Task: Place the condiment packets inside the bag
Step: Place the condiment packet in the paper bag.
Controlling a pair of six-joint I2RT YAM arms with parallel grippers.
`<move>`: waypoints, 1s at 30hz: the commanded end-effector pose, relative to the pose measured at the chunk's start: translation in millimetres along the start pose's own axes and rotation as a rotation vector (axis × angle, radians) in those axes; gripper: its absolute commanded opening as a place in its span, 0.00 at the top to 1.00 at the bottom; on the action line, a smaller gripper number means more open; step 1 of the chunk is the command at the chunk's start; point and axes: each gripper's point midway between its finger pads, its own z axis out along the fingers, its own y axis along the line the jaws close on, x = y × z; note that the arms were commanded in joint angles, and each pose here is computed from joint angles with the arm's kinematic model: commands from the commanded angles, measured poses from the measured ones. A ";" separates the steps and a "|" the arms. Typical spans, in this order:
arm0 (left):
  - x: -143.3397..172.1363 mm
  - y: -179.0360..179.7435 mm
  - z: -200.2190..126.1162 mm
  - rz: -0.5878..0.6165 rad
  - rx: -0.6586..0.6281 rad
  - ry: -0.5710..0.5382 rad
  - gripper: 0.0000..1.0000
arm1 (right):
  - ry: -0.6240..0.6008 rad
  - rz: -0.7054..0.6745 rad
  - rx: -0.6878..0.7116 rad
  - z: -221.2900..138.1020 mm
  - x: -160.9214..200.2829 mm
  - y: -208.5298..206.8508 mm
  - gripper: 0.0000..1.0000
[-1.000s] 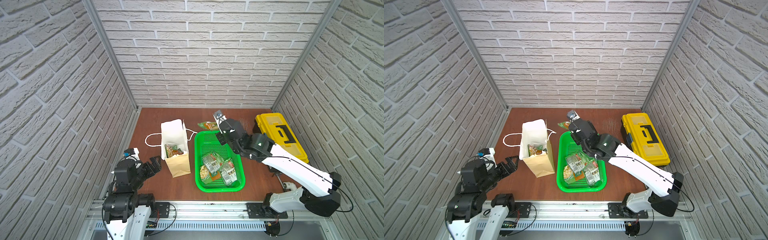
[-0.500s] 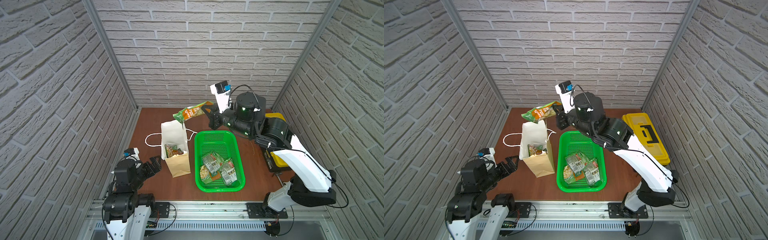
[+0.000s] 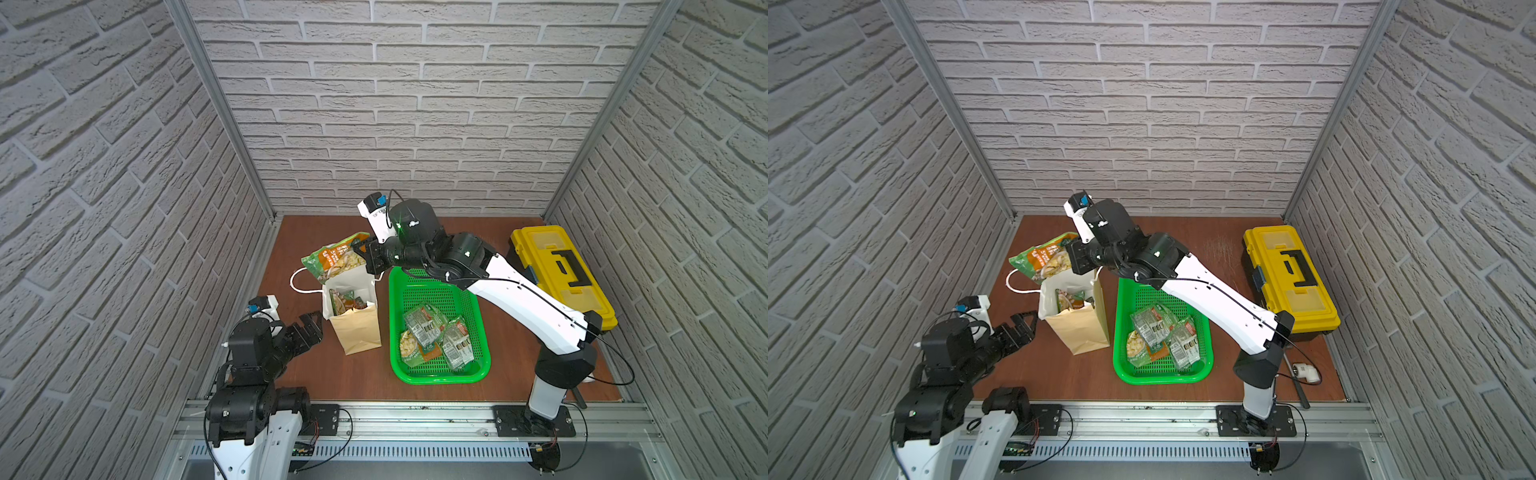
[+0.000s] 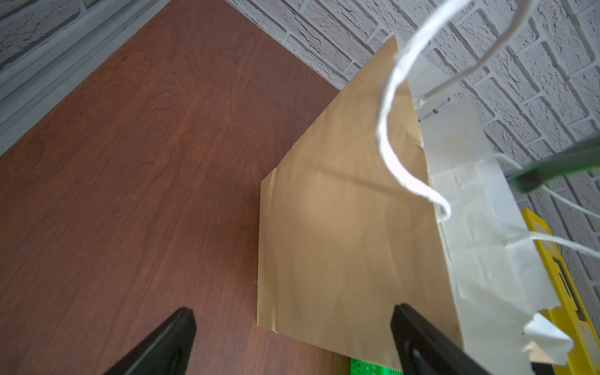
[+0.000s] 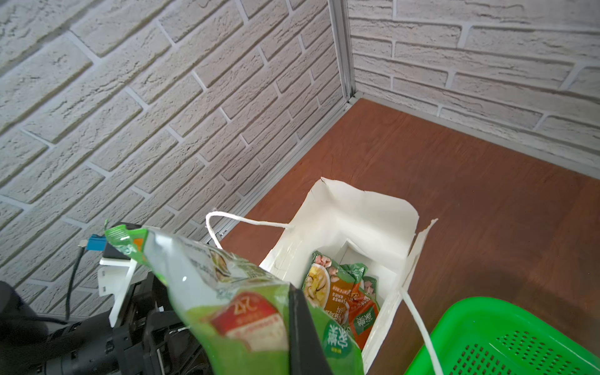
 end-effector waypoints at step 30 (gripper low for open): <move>-8.6 -5.4 -1.6 0.020 0.022 -0.035 0.02 | 0.028 -0.051 0.039 -17.3 12.7 1.1 0.30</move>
